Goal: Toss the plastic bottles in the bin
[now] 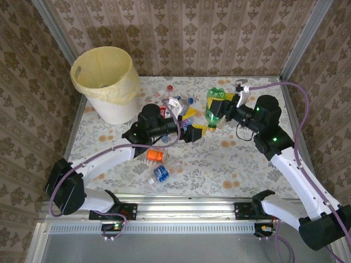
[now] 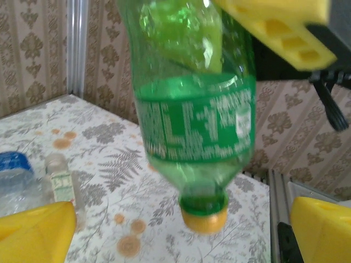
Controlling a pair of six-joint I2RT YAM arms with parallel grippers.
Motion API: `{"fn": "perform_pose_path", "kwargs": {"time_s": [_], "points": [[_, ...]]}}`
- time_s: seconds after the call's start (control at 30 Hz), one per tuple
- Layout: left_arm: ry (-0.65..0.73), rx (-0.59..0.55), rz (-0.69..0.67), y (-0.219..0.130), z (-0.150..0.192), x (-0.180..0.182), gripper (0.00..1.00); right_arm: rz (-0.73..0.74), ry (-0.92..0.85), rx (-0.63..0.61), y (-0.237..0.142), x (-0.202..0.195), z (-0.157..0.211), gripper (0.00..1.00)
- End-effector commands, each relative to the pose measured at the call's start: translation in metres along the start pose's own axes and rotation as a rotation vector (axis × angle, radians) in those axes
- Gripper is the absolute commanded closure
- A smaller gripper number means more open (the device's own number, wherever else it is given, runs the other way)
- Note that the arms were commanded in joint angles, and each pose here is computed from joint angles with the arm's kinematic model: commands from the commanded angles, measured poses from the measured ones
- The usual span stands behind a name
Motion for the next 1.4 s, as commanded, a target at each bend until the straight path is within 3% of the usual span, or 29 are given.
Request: {"fn": "perform_pose_path", "kwargs": {"time_s": [0.0, 0.33, 0.87, 1.1, 1.37], "points": [[0.052, -0.080, 0.115, 0.002, -0.031, -0.023, 0.00, -0.057, 0.006, -0.053, -0.003, 0.016, -0.007, 0.56], [0.044, -0.040, 0.145, 0.012, -0.030, -0.021, 0.05, -0.112, 0.009, -0.040, 0.002, 0.032, 0.001, 0.56], [0.032, -0.006, 0.173, 0.017, -0.024, -0.019, 0.35, -0.148, 0.029, -0.018, 0.011, 0.038, 0.011, 0.56], [0.025, 0.015, 0.215, 0.019, -0.021, -0.022, 0.44, -0.155, 0.031, -0.010, 0.013, 0.038, 0.013, 0.56], [0.016, 0.027, 0.240, 0.021, -0.021, -0.023, 0.45, -0.164, 0.035, -0.007, 0.015, 0.039, 0.014, 0.55]]}}
Point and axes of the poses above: each hand's point on the last joint's axis, 136 mm out from that joint toward the fingers, its own y axis out along the fingers, its own x axis along the line the jaws close on, z = x × y, the point moved 6 cm from there along -y, back along the fingers, and after that the axes turned 13 degrees about -y, right-handed, at the moved point
